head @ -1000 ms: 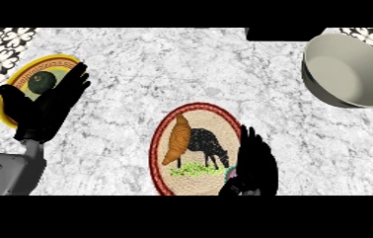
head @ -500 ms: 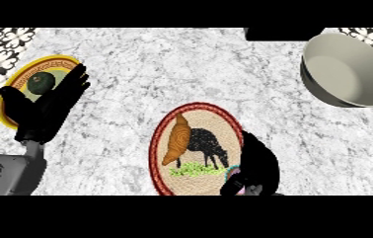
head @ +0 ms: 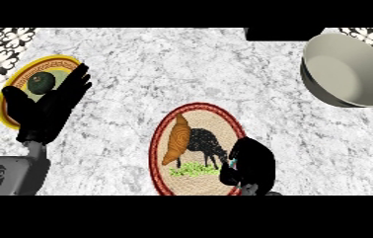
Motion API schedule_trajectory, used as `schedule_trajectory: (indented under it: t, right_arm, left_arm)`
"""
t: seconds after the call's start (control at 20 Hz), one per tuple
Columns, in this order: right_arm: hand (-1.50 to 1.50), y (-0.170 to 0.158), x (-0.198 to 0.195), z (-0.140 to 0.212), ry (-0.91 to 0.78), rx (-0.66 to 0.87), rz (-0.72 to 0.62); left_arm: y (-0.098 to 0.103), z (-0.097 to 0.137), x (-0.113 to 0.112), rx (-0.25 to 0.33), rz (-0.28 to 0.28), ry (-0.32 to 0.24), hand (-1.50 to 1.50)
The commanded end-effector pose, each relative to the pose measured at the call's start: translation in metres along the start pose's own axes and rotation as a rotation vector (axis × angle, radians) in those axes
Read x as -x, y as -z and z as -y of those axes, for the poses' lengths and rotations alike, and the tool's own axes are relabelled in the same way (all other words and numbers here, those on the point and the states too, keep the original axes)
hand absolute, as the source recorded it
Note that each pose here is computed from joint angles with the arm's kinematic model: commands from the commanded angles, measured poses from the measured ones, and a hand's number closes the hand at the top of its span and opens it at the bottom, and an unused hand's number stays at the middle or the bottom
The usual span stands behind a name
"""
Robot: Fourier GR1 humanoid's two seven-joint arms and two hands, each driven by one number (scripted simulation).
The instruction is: Pick the cupcake from the placemat and place it in the bowl
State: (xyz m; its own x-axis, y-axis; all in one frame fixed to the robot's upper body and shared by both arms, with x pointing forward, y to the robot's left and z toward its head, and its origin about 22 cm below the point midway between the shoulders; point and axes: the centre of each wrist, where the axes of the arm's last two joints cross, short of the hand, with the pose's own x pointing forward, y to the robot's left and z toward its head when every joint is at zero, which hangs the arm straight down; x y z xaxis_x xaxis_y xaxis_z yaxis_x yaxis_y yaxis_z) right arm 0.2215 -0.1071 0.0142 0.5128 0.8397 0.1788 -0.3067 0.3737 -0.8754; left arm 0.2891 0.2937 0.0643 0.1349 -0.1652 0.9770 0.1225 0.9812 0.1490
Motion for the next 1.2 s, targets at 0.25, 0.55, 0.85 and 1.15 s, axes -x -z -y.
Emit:
schedule_trajectory:
  t: [0.25, 0.55, 0.85, 1.15]
  right_arm:
    - [1.5, -0.01, -0.019, 0.006, -0.021, 0.032, -0.032]
    - [1.5, 0.072, 0.133, 0.085, -0.206, 0.06, 0.171]
    - [1.5, 0.092, 0.202, 0.162, -0.201, 0.103, 0.332]
    - [1.5, 0.097, 0.274, 0.249, -0.159, 0.156, 0.482]
  left_arm:
    - [-0.002, -0.011, 0.006, -0.001, -0.002, -0.006, 0.0]
    - [-0.003, -0.015, 0.004, -0.029, 0.005, -0.007, 0.0]
    - [-0.007, -0.018, 0.008, -0.052, -0.003, -0.026, 0.0]
    - [-0.008, -0.017, 0.01, -0.051, 0.001, -0.018, 0.0]
